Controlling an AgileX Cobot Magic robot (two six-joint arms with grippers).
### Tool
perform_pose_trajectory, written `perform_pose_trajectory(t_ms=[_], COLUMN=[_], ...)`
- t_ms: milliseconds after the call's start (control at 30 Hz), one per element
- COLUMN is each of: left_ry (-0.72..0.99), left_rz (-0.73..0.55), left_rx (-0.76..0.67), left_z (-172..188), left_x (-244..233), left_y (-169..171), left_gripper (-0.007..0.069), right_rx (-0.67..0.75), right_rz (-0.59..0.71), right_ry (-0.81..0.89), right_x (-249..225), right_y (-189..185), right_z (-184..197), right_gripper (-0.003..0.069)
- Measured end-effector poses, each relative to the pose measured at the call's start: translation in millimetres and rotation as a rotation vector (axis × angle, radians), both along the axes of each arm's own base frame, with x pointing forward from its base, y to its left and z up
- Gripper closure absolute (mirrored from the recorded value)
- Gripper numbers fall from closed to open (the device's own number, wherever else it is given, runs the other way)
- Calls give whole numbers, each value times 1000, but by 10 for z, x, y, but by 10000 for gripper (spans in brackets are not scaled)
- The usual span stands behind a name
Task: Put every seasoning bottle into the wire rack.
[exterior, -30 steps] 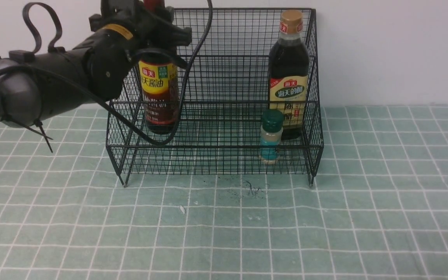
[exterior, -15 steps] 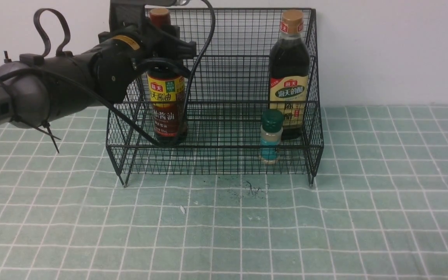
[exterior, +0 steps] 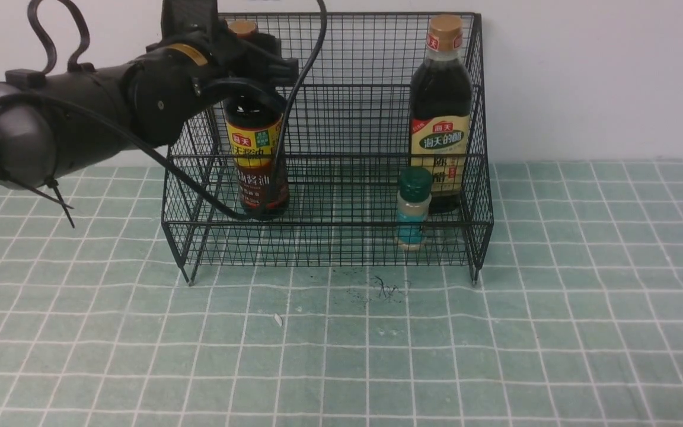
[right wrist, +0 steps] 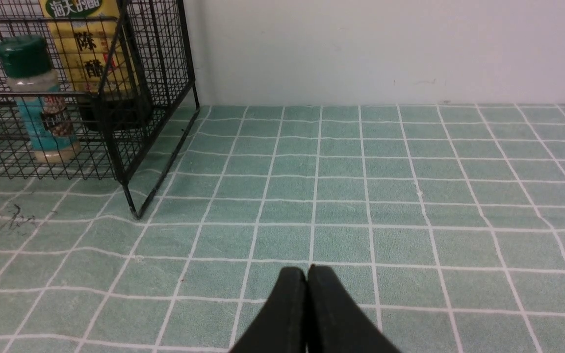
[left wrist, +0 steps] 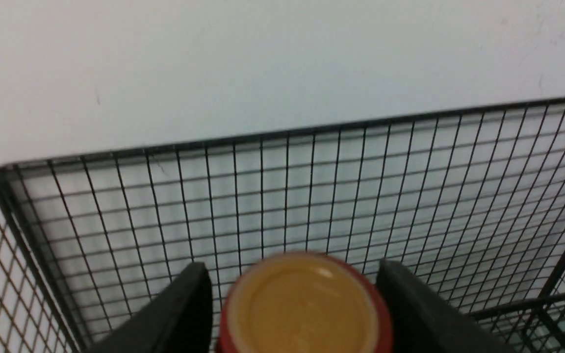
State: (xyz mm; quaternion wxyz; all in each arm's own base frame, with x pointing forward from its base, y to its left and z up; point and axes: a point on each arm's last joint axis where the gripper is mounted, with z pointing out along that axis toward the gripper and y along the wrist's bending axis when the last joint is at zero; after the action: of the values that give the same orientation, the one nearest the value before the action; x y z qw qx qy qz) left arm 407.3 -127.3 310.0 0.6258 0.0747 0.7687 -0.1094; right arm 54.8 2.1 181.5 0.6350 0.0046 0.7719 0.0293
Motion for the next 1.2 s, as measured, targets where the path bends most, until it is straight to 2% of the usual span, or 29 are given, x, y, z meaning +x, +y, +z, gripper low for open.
perform_pose_trajectory(t_ms=[267, 500, 567, 667, 700, 767, 833, 867, 900, 1000, 1200], left_ry=[-12, 142, 193, 272, 287, 334, 353, 358, 360, 350, 304], left_rz=[-36, -129, -155, -200, -206, -236, -246, -247, -246, -232, -209], left_rx=[49, 93, 110, 138, 142, 153, 150, 147, 124, 77, -2], left_z=[302, 658, 729, 866, 867, 1005, 1089, 1100, 1176, 1195, 998], left_x=[-201, -683, -829, -1117, -1144, -1423, -1606, -1653, -1907, -2266, -2987], left_y=[40, 113, 139, 197, 201, 266, 314, 327, 402, 514, 746], left_gripper=[218, 234, 276, 393, 402, 535, 591, 599, 622, 631, 631], right_rx=[0, 0, 0, 0, 0, 0, 0, 0, 0, 0, 0], right_rz=[0, 0, 0, 0, 0, 0, 0, 0, 0, 0, 0], right_ry=[0, 0, 0, 0, 0, 0, 0, 0, 0, 0, 0], right_x=[0, 0, 0, 0, 0, 0, 0, 0, 0, 0, 0], right_y=[0, 0, 0, 0, 0, 0, 0, 0, 0, 0, 0], right_z=[0, 0, 0, 0, 0, 0, 0, 0, 0, 0, 0], right_gripper=[673, 673, 673, 673, 673, 673, 673, 673, 673, 673, 673])
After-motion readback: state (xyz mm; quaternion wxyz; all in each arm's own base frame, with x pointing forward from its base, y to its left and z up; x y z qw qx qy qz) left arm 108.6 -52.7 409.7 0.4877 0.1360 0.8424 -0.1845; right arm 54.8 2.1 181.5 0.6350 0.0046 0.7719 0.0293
